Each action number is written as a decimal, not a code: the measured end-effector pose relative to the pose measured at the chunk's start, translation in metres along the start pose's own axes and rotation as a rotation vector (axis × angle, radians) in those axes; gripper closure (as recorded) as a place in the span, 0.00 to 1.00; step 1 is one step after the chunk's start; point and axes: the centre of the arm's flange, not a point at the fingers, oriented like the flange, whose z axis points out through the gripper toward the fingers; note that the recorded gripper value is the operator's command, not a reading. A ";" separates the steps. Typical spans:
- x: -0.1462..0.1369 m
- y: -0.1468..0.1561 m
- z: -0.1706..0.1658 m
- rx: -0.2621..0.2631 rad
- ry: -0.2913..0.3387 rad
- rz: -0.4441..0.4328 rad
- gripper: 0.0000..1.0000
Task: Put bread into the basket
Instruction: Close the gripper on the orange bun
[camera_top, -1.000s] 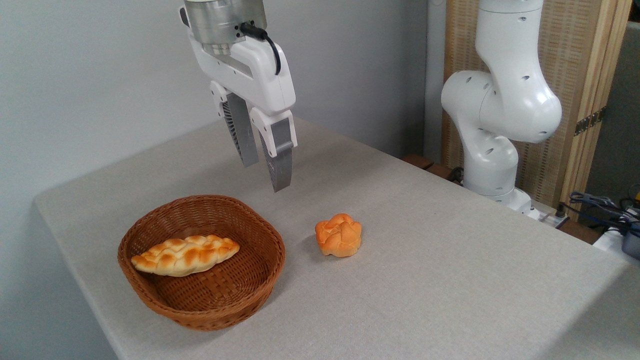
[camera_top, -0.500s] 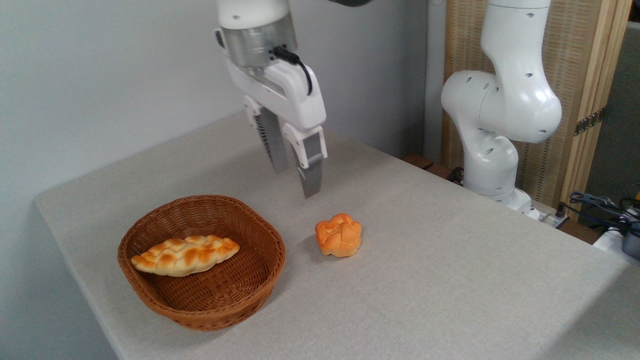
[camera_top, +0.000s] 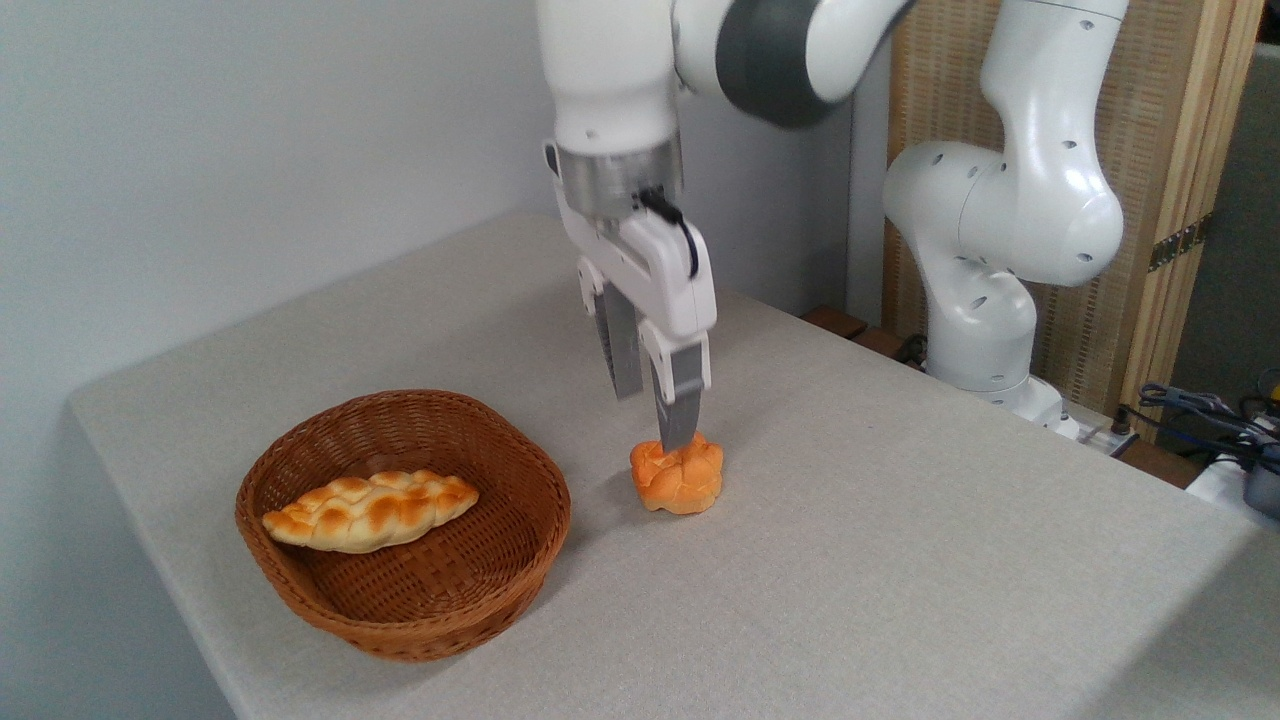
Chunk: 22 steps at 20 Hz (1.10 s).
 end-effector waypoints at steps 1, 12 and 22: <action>-0.002 0.000 0.013 0.012 0.007 0.017 0.00; -0.012 0.008 0.059 -0.010 -0.008 0.043 0.76; -0.012 0.008 0.064 -0.021 -0.016 0.042 0.78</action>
